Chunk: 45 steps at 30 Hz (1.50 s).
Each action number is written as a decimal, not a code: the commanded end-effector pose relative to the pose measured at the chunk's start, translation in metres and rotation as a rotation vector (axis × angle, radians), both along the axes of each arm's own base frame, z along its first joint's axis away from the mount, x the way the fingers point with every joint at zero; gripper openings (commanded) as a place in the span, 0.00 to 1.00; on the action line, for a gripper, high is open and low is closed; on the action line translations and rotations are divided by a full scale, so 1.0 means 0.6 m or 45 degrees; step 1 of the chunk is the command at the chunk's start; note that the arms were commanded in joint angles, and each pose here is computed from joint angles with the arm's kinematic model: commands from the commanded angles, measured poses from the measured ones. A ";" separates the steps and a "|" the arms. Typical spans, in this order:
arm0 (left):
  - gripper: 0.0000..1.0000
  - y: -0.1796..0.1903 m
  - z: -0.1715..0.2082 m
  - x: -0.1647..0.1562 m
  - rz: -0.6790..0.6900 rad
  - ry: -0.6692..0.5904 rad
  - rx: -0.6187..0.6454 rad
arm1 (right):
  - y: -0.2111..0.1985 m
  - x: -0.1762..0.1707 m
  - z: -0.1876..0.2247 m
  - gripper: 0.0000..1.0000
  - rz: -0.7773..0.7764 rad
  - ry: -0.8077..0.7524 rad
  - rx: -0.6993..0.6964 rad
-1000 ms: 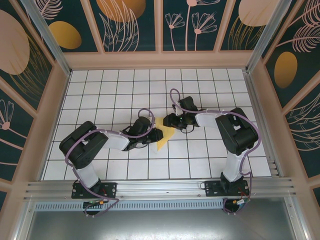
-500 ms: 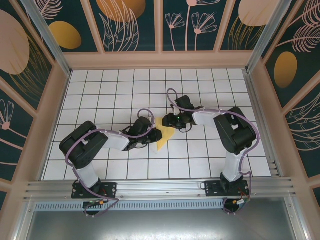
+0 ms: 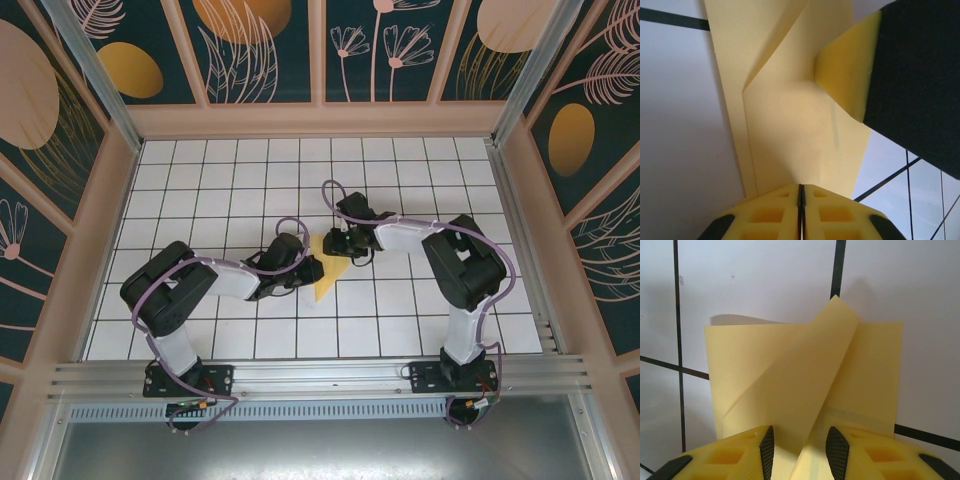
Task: Fold a paper plane with a square sheet of paper (pick it up from the middle)
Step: Fourth fold the wing at the center of the table.
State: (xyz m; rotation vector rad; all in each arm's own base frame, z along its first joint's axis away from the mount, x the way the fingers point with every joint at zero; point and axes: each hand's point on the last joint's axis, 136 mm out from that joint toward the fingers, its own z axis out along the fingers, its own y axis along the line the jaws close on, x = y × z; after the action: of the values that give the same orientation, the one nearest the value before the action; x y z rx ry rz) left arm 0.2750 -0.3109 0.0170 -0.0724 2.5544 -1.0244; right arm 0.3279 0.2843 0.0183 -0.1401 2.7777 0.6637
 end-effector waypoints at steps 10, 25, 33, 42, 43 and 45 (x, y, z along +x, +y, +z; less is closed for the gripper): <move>0.04 0.028 -0.050 -0.020 0.040 0.108 0.110 | 0.029 -0.010 0.103 0.34 0.124 -0.063 0.347; 0.01 0.023 -0.031 -0.020 0.030 0.087 0.069 | 0.043 -0.046 -0.008 0.10 0.206 0.179 0.410; 0.12 -0.016 0.056 -0.013 -0.052 -0.023 -0.129 | 0.001 -0.060 -0.063 0.08 0.113 0.247 0.240; 0.17 -0.030 0.038 -0.026 -0.079 0.039 -0.118 | -0.009 -0.063 -0.079 0.08 0.084 0.270 0.195; 0.17 -0.030 0.025 -0.029 -0.079 0.063 -0.101 | -0.008 -0.063 -0.080 0.08 0.084 0.271 0.193; 0.17 -0.030 0.013 -0.036 -0.084 0.090 -0.079 | -0.010 -0.064 -0.082 0.08 0.079 0.274 0.185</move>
State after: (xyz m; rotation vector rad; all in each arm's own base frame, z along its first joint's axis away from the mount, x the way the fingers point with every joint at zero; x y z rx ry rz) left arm 0.2599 -0.3260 0.0364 -0.0344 2.5445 -1.1560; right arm 0.3026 0.3082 0.0162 -0.2365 2.7704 1.1605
